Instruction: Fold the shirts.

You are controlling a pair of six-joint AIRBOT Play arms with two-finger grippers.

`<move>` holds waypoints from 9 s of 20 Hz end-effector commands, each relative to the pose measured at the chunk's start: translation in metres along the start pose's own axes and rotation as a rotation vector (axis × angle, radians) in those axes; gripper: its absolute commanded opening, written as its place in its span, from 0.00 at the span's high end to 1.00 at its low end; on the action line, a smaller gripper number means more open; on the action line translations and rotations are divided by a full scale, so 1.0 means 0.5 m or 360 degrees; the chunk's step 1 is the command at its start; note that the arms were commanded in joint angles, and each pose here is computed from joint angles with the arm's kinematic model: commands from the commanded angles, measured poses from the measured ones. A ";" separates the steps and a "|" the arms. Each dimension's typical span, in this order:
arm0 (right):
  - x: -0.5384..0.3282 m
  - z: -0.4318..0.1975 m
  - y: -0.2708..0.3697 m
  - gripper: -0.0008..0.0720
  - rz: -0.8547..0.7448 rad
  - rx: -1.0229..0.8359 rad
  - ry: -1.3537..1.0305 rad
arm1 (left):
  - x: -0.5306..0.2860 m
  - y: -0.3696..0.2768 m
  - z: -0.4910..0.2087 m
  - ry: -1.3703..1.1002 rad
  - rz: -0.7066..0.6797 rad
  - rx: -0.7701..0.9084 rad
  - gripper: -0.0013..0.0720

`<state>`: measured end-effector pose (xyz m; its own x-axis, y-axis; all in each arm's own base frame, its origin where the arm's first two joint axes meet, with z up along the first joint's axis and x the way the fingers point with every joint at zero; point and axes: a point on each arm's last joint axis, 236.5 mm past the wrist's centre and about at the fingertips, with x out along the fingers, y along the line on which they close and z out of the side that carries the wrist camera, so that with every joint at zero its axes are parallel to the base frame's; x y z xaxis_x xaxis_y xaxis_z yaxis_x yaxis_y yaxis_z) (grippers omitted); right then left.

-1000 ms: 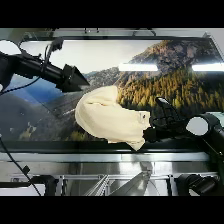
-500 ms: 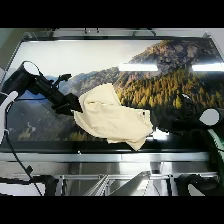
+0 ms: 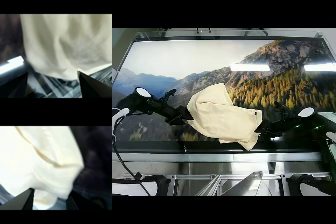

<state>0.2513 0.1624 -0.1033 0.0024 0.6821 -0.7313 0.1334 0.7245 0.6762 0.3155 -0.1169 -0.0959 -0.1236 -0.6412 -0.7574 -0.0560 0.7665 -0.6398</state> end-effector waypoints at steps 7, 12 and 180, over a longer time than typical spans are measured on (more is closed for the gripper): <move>-0.017 0.007 0.157 0.96 0.0591 -0.0240 -0.0005 | 0.001 -0.114 0.111 -0.0381 -0.0478 0.0034 0.98; -0.243 -0.053 0.404 0.96 0.1197 -0.0721 -0.0003 | -0.277 -0.370 0.005 -0.0587 -0.0953 0.0568 0.98; 0.029 -0.007 -0.016 0.96 0.0193 0.0441 -0.0284 | -0.301 0.227 0.024 -0.0658 -0.0484 -0.0485 0.17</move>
<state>0.2392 0.1590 -0.1263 0.1723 0.6970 -0.6961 0.4111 0.5913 0.6938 0.3503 0.0699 -0.0380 0.4256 -0.7654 -0.4827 -0.3202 0.3715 -0.8715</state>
